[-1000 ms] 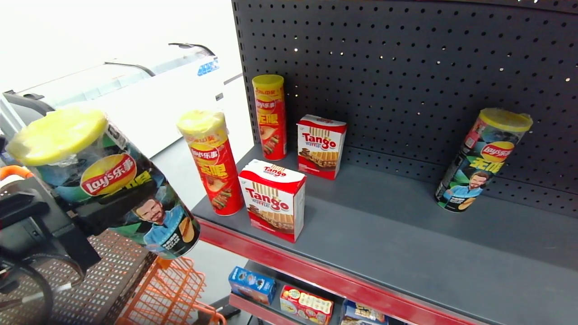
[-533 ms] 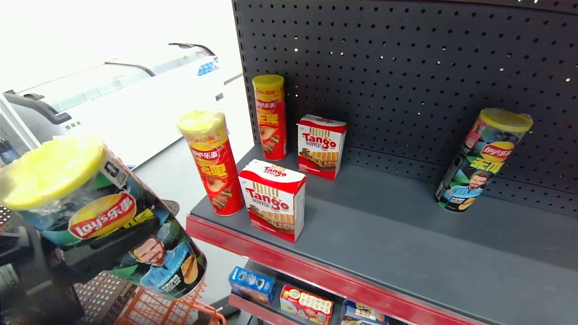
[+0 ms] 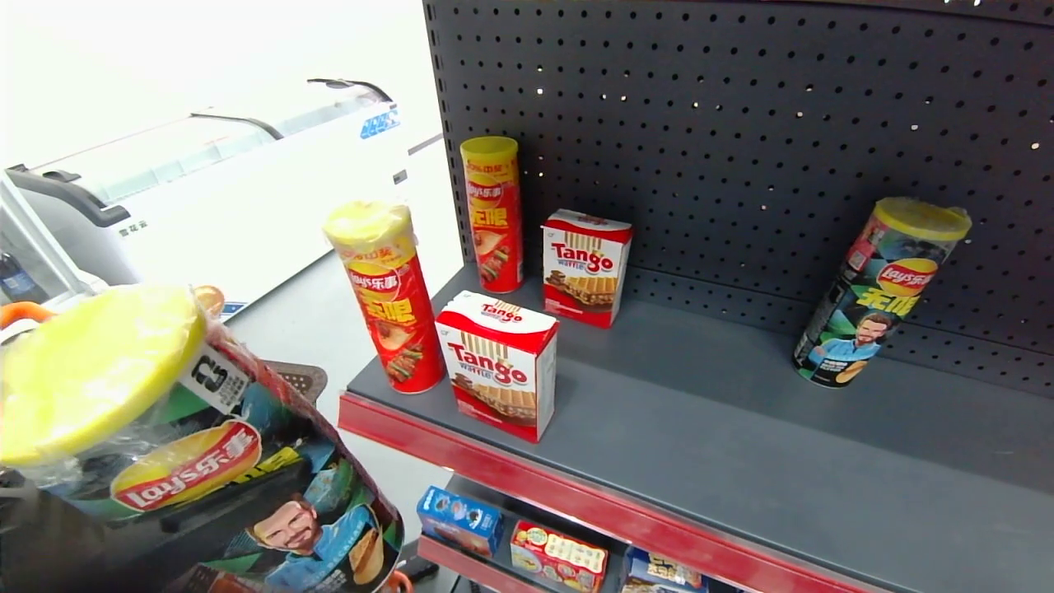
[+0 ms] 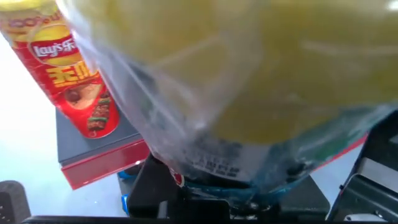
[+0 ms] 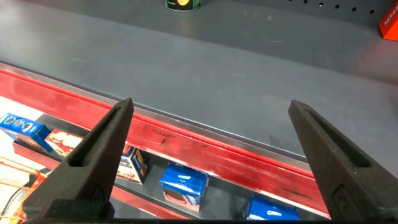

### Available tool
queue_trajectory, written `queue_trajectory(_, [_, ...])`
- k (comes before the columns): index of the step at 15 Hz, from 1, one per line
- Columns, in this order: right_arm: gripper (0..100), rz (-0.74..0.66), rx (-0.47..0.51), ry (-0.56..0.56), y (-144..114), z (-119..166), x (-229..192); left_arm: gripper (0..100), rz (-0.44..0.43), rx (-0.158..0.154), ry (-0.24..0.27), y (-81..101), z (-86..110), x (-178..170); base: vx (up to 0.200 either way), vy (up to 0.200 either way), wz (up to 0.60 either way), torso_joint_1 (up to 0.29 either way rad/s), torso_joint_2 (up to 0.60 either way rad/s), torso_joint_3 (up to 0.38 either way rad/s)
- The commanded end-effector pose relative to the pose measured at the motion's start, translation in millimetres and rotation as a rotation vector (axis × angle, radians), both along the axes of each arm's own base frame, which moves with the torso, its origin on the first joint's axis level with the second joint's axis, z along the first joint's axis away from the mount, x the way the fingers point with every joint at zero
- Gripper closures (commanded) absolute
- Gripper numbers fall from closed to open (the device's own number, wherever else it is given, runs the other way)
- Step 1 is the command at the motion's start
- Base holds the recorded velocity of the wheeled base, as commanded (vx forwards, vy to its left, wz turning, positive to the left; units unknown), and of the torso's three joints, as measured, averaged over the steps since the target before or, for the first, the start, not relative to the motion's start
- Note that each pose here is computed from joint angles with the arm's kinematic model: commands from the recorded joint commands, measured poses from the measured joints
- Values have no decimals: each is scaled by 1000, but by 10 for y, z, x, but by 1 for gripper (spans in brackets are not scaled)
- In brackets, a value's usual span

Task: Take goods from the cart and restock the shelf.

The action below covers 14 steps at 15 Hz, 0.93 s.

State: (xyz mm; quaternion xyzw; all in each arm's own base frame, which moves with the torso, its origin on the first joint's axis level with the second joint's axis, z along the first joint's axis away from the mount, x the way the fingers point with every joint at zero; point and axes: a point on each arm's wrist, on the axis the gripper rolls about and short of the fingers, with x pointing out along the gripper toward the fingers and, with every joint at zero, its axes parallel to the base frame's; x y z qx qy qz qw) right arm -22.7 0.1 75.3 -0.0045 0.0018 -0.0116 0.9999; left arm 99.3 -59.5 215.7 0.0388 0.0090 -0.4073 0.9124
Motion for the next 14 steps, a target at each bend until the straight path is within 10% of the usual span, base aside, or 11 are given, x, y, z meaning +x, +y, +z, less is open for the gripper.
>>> queue_trajectory(1, [0,0,0,1,0,0,1,100,-25,28,34,-71,-57,75,0,0,0,0,0,0])
queue_trajectory(14, [0,0,0,1,0,0,1,100,-50,59,85,-168,-132,205,0,0,-92,1,1,0])
